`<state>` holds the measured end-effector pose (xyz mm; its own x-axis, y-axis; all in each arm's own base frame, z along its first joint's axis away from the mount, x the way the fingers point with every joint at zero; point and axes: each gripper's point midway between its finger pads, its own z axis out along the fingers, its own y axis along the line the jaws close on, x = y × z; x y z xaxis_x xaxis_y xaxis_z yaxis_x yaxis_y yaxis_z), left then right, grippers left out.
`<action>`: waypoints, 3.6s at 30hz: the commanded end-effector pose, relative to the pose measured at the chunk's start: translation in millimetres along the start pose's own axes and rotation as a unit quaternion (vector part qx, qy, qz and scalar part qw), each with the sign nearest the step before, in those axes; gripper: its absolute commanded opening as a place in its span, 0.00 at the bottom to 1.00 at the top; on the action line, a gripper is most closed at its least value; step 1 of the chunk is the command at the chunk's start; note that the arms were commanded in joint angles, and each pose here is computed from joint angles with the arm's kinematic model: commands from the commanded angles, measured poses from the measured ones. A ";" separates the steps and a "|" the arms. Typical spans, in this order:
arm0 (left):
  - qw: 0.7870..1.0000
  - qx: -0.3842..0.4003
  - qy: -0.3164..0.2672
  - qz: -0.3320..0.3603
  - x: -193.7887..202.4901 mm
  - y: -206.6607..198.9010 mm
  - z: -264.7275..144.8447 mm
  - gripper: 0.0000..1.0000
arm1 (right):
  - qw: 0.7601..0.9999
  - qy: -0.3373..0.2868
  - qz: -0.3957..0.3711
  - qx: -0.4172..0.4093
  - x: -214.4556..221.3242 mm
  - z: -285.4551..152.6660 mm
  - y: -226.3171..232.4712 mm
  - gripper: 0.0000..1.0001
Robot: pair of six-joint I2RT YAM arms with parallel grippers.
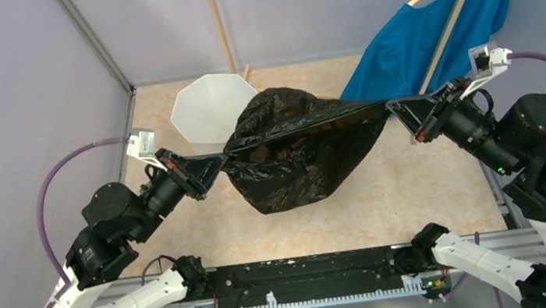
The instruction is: Put the trash bags into the trash bin
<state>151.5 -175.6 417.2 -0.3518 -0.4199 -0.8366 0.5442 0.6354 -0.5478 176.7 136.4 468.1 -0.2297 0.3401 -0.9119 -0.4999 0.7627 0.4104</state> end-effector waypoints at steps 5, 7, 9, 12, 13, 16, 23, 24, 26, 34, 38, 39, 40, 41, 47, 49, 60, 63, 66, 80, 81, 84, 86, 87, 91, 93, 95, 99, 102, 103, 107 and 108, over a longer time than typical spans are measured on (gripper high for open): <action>0.999 0.044 0.007 -0.021 3.8 -20.7 13.8 0.00 | 0.999 0.025 0.004 -0.037 12.8 7.4 11.2 0.00; 0.999 0.049 0.003 -0.011 -3.6 -26.5 17.8 0.00 | 0.999 0.028 -0.005 -0.037 12.8 8.6 10.9 0.00; 0.999 0.046 -0.003 0.002 -10.0 -28.5 22.5 0.00 | 0.998 0.033 -0.018 -0.041 11.9 9.9 12.3 0.00; 0.999 0.039 -0.003 0.021 -13.4 -30.0 33.7 0.00 | 0.997 0.039 -0.039 -0.057 11.3 13.1 17.1 0.00; 0.999 0.040 0.002 0.027 -12.3 -31.8 38.3 0.00 | 0.996 0.040 -0.043 -0.061 11.7 14.9 17.9 0.00; 0.997 0.053 0.032 0.047 -1.1 -40.4 59.1 0.00 | 0.992 0.063 -0.051 -0.098 24.2 20.8 27.7 0.00; 0.989 0.085 0.083 0.093 21.8 -54.7 95.0 0.00 | 0.987 0.035 -0.085 -0.134 -17.1 -16.1 52.6 0.00; 0.988 0.085 0.084 0.098 24.6 -53.0 96.6 0.00 | 0.988 0.024 -0.092 -0.122 -25.9 -23.0 50.9 0.00; 0.989 0.058 0.090 0.106 33.8 -38.5 100.9 0.00 | 0.992 0.004 -0.105 -0.072 -38.0 -27.7 35.1 0.00; 0.990 -0.061 0.106 0.065 70.6 23.2 87.6 0.00 | 0.985 0.040 -0.100 0.138 -4.7 13.9 -51.4 0.00; 0.991 -0.068 0.114 0.030 89.5 34.6 74.4 0.00 | 0.987 0.077 -0.091 0.105 27.0 43.3 -48.3 0.00; 0.990 -0.072 0.120 0.020 98.2 39.6 71.7 0.00 | 0.988 0.085 -0.087 0.098 35.7 51.7 -48.4 0.00; 0.990 -0.075 0.123 0.010 103.1 42.6 68.9 0.00 | 0.988 0.094 -0.083 0.091 45.1 60.4 -48.3 0.00; 0.989 -0.080 0.127 0.003 107.8 45.9 65.8 0.00 | 0.988 0.101 -0.077 0.083 52.8 70.3 -47.4 0.00; 0.983 -0.123 0.132 -0.037 135.8 75.0 48.6 0.00 | 0.979 0.178 -0.063 0.079 106.1 126.2 -59.0 0.02; 0.982 -0.122 0.139 -0.037 145.5 80.0 46.0 0.00 | 0.969 0.215 -0.073 0.099 120.2 135.8 -68.9 0.07; 0.974 -0.175 0.146 -0.006 167.5 118.4 27.7 0.00 | 0.947 0.278 -0.108 0.118 123.5 84.5 -42.2 0.73; 0.974 -0.174 0.145 -0.005 171.2 120.3 28.7 0.00 | 0.945 0.303 -0.095 0.078 138.3 70.6 -14.8 0.79; 0.973 -0.176 0.146 0.001 171.0 121.5 28.8 0.00 | 0.939 0.337 -0.070 -0.005 176.5 68.7 24.4 0.81; 0.973 -0.173 0.150 0.004 169.8 118.3 32.0 0.00 | 0.934 0.356 0.004 0.043 287.4 108.8 4.3 0.59; 0.973 -0.172 0.151 0.003 170.4 117.7 32.9 0.00 | 0.932 0.354 -0.008 0.072 290.3 107.7 -8.4 0.55; 0.973 -0.171 0.154 0.000 172.2 117.2 33.4 0.00 | 0.926 0.345 -0.043 0.150 300.0 102.2 -46.9 0.53; 0.973 -0.171 0.153 -0.002 171.7 116.9 33.6 0.00 | 0.925 0.322 -0.052 0.193 301.7 103.3 -65.5 0.55; 0.973 -0.172 0.152 -0.002 171.7 117.2 33.8 0.00 | 0.927 0.310 -0.048 0.204 302.1 105.8 -69.5 0.56; 0.973 -0.173 0.153 0.002 170.7 117.1 33.8 0.00 | 0.943 0.277 -0.019 0.180 309.5 121.6 -62.3 0.59; 0.973 -0.172 0.154 0.003 169.3 115.9 33.8 0.00 | 0.949 0.268 -0.009 0.167 312.7 126.4 -59.0 0.60; 0.973 -0.173 0.155 0.000 169.1 116.0 32.5 0.00 | 0.951 0.258 -0.007 0.168 316.0 128.1 -61.9 0.62; 0.974 -0.168 0.151 -0.009 169.6 114.8 31.1 0.00 | 0.956 0.247 -0.012 0.160 320.4 133.7 -62.9 0.60; 0.975 -0.165 0.150 -0.012 170.0 113.7 30.9 0.00 | 0.960 0.233 -0.011 0.158 318.1 139.2 -62.8 0.48; 0.975 -0.165 0.150 -0.013 170.0 113.7 31.3 0.00 | 0.961 0.229 -0.012 0.156 316.6 140.6 -62.2 0.40; 0.974 -0.164 0.155 -0.012 172.2 113.6 31.0 0.00 | 0.964 0.221 -0.012 0.148 314.1 144.1 -59.0 0.42; 0.974 -0.165 0.156 -0.012 172.9 113.9 30.9 0.00 | 0.963 0.219 -0.010 0.154 315.3 144.1 -61.4 0.44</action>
<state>174.8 -191.4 198.3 -0.6183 -0.2227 -0.7538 0.2643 0.8442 -0.4663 244.0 268.0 142.3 -0.6386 0.0614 -0.7671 -0.2526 0.9248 0.2844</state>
